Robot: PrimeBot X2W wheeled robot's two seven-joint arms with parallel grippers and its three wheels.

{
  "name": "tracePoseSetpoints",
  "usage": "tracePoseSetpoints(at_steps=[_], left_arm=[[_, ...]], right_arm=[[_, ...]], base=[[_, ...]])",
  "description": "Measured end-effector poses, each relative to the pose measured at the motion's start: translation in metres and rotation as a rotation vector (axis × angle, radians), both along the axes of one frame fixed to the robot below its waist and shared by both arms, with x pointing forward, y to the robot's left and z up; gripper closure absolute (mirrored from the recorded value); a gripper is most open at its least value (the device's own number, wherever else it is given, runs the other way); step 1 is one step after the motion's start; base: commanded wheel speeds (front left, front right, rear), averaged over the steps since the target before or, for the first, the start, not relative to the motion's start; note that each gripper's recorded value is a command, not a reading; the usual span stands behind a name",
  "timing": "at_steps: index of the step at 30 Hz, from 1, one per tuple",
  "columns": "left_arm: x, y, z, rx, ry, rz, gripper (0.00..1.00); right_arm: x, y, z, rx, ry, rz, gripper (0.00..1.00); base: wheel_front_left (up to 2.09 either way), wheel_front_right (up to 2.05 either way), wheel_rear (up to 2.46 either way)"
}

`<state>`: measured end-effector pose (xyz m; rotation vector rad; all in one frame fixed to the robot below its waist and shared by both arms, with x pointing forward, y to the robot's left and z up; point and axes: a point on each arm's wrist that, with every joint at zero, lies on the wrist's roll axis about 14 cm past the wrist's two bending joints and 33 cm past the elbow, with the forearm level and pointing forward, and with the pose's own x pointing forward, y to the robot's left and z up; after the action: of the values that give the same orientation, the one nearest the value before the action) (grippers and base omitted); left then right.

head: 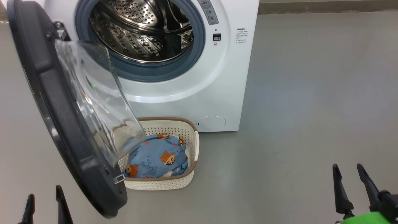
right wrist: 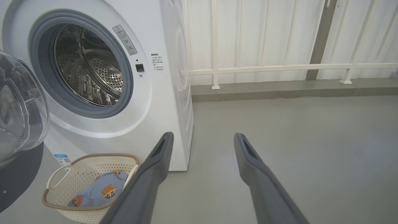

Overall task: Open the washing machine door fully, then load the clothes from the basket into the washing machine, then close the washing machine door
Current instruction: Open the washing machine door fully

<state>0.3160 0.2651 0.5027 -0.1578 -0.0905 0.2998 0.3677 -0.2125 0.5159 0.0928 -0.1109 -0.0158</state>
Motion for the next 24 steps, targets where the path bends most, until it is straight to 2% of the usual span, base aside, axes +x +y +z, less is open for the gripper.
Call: tracePoseSetpoints(at_steps=[10,24], left_arm=[[-0.004,0.002,0.001,-0.001,-0.002,0.008,0.0],[-0.011,-0.002,-0.001,0.008,-0.001,-0.018,0.0]], right_arm=[[-0.017,-0.011,-0.022,-0.036,0.07,-0.047,0.0],[-0.019,-0.005,-0.027,-0.056,0.091,-0.03,0.0]], base=[[0.0,0.0,0.0],[0.0,0.0,0.0]])
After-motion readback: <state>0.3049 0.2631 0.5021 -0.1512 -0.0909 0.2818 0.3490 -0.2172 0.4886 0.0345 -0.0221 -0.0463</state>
